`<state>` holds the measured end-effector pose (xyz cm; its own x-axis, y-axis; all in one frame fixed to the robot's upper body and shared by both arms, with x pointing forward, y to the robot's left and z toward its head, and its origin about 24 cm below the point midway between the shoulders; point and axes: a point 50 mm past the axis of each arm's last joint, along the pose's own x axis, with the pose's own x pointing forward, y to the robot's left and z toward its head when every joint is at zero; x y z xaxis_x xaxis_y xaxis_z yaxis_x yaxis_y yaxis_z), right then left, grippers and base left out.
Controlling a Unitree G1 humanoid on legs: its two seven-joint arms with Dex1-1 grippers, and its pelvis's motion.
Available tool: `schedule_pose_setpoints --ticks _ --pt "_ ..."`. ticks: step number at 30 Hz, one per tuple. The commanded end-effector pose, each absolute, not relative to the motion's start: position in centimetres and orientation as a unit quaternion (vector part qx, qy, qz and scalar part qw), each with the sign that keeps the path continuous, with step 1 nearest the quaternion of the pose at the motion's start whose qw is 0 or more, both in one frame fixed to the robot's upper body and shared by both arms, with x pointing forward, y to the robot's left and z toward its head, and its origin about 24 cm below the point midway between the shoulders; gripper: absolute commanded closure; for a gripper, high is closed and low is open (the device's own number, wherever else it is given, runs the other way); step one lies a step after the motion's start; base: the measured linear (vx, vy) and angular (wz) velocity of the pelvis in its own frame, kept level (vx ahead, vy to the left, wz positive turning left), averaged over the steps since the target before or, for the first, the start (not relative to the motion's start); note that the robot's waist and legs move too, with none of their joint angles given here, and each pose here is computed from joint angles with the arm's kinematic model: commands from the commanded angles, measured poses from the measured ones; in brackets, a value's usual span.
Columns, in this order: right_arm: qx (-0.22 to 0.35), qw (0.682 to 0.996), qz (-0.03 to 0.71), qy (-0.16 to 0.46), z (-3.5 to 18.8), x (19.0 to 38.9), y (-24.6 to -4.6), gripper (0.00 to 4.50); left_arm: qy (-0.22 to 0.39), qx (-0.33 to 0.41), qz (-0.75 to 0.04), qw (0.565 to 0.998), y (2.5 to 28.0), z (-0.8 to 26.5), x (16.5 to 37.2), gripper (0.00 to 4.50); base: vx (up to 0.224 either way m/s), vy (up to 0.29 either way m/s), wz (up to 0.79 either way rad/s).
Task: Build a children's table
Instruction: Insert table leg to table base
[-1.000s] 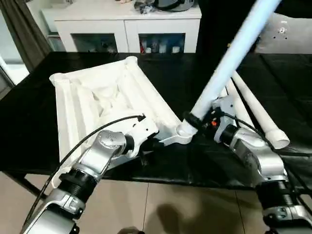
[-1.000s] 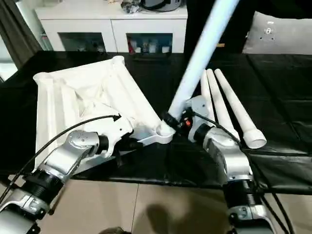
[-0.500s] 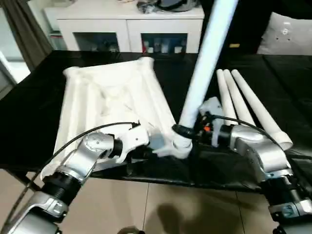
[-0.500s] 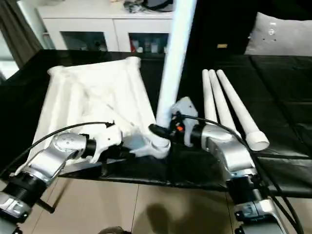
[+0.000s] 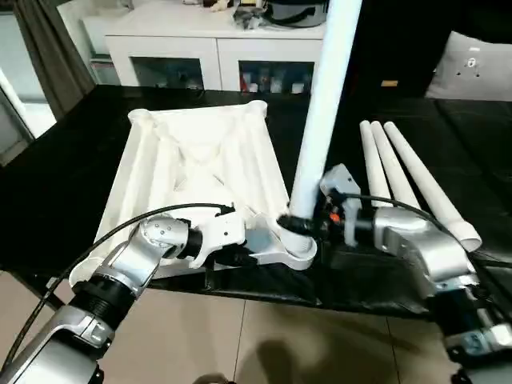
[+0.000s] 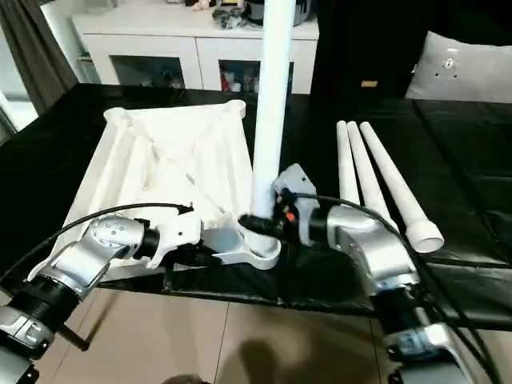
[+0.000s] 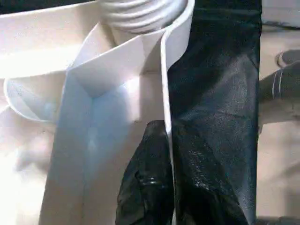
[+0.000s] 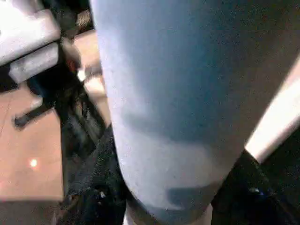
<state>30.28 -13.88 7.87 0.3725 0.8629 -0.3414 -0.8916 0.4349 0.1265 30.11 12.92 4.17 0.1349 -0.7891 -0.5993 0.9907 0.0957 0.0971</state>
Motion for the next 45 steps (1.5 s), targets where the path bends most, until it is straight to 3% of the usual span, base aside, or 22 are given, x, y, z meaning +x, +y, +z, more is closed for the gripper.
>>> schedule_pose_setpoints --ticks 1,15,23,32,38,42,45 --pt "-0.042 0.814 0.544 0.198 7.6 29.8 -13.8 2.61 0.222 0.247 -0.638 0.695 12.9 3.6 29.7 4.5 0.0 0.0 0.0" --pt "-0.025 0.828 0.52 0.206 6.6 30.1 -14.0 2.61 0.201 0.227 -0.648 0.699 12.4 4.3 29.8 4.5 0.0 0.0 0.0" --pt "0.076 0.86 0.467 0.192 4.5 29.5 -15.3 2.61 0.191 0.207 -0.63 0.723 12.5 4.6 30.2 4.5 0.0 0.0 0.0" --pt "0.133 0.887 0.416 0.153 2.8 27.7 -16.2 2.61 0.181 0.192 -0.613 0.744 12.4 4.9 30.8 4.5 0.0 0.0 0.0" --pt "0.101 0.896 0.412 0.134 2.7 26.9 -16.3 2.61 0.181 0.193 -0.611 0.746 12.4 5.0 30.9 4.5 0.0 0.0 0.0" --pt "0.023 0.894 0.423 0.145 2.4 26.7 -16.1 2.61 0.183 0.197 -0.61 0.746 12.5 4.9 31.0 4.5 0.0 0.0 0.0" --pt "-0.003 0.892 0.425 0.156 2.0 26.8 -16.2 2.61 0.183 0.199 -0.611 0.744 12.5 4.8 30.9 4.5 0.0 0.0 0.0"
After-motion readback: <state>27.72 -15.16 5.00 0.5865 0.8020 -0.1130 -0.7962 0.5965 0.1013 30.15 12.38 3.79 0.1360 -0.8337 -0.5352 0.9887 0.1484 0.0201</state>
